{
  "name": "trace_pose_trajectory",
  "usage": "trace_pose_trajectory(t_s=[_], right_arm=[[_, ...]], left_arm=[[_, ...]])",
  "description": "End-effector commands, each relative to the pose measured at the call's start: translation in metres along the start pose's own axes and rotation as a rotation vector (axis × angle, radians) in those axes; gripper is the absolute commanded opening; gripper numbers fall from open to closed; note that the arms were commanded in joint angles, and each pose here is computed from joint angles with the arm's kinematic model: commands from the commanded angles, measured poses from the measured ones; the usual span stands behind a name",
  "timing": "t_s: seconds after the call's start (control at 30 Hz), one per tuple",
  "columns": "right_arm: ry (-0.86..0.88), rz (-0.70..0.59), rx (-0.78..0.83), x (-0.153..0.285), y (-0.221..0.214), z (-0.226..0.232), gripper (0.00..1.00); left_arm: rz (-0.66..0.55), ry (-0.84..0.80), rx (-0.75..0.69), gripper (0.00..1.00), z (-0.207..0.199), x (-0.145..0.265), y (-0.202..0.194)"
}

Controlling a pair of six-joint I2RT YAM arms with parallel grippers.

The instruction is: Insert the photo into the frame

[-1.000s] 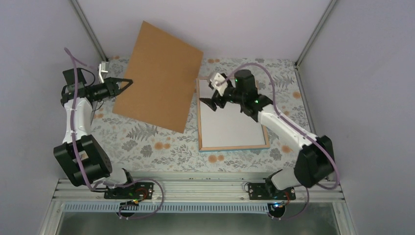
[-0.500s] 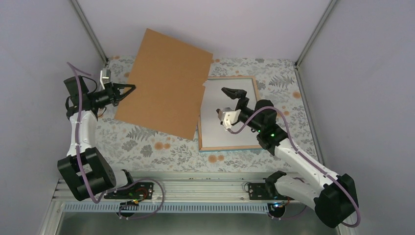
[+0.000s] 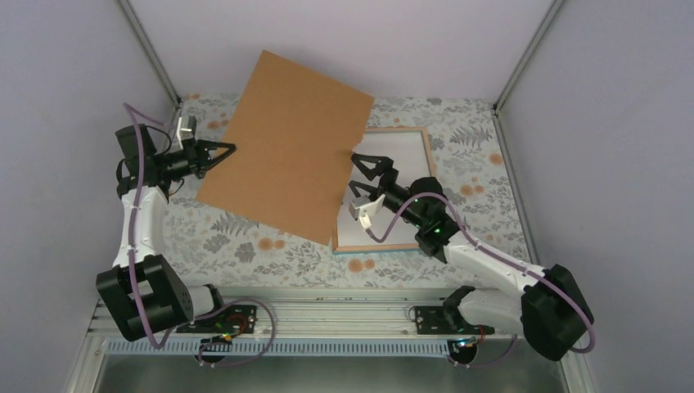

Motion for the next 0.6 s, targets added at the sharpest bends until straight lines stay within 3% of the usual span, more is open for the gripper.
trace_pose_trajectory(t_s=[0.0, 0.07, 0.27, 0.4, 0.57], right_arm=[[-0.117, -0.053, 0.112, -0.008, 0.011, -0.008, 0.96], [-0.123, -0.072, 0.122, -0.011, 0.015, -0.008, 0.92], [-0.162, -0.110, 0.176, -0.013, 0.021, -0.010, 0.52], [-0.170, -0.124, 0.196, -0.016, 0.022, -0.011, 0.36], [-0.167, -0.145, 0.191, -0.012, 0.027, -0.014, 0.07]], left_arm=[[0.066, -0.105, -0.021, 0.02, -0.023, -0.004, -0.004], [0.073, -0.111, -0.012, 0.02, -0.022, -0.005, -0.006], [0.087, -0.121, 0.000, 0.02, -0.021, -0.008, -0.008], [0.094, -0.124, 0.013, 0.02, -0.017, -0.010, -0.010], [0.088, -0.111, 0.034, 0.03, -0.011, -0.011, -0.012]])
Point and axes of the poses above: each gripper's point midway between its finger pads, its own x axis back along the fingers, its own z axis along the line the jaws close on, y = z × x, the point moved 9 cm from there along x, back along the fingers, and after that the axes turned 11 degrees about -x, right-handed, at the moved point
